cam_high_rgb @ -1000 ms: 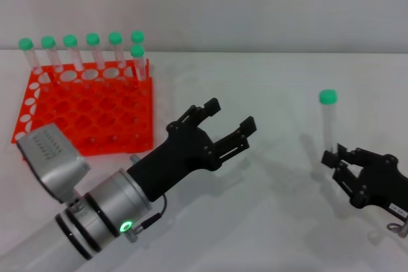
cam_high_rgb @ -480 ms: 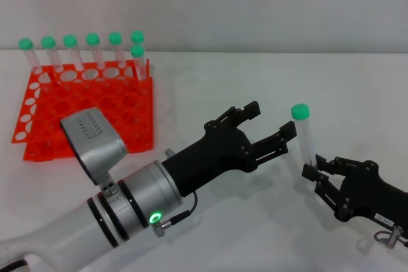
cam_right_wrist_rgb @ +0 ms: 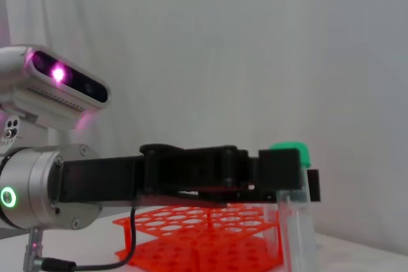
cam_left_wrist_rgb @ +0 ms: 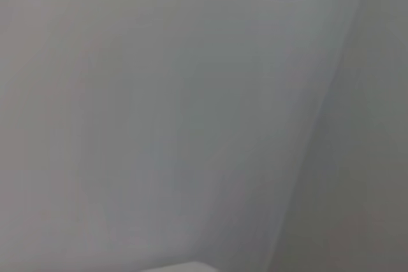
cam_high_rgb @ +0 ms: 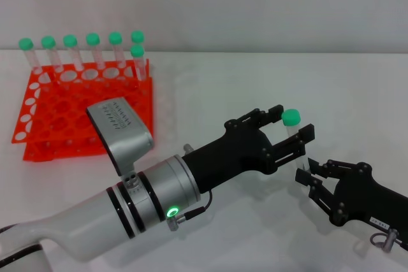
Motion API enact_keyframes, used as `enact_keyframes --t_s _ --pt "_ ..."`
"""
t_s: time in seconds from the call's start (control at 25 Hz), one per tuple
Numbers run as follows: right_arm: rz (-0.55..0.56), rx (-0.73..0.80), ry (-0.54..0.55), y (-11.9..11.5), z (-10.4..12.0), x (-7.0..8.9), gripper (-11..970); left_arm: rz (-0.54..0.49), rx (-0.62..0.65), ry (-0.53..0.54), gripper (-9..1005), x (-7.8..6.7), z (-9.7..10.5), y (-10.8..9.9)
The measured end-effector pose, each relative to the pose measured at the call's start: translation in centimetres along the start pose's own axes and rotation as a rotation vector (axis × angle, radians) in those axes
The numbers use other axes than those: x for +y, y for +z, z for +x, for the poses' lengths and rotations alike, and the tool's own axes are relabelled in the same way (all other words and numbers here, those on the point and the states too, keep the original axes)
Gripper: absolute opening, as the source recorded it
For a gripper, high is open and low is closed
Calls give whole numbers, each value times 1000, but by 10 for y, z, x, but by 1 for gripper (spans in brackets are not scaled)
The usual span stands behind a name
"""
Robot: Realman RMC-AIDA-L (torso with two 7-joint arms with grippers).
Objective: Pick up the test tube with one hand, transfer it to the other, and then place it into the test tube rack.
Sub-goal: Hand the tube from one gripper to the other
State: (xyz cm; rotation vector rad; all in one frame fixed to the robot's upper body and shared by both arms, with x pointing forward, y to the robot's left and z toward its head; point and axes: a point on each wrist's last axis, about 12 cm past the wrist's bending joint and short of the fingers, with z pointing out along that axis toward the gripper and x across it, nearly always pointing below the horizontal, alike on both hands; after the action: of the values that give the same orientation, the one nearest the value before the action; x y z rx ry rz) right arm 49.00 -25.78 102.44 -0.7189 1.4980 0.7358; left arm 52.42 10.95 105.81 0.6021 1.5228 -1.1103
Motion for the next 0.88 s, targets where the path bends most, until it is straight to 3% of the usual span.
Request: enact_keyframes --t_s 0.12,0.8,0.88 --pt "-1 -3 -2 0 0 0 189 1 8 7 824 0 -1 3" --pt "6 -4 -5 0 -1 -2 188 3 -4 83 269 -1 -2 4" --pt "12 -6 -12 0 -2 -3 188 7 -7 88 266 -2 -2 4"
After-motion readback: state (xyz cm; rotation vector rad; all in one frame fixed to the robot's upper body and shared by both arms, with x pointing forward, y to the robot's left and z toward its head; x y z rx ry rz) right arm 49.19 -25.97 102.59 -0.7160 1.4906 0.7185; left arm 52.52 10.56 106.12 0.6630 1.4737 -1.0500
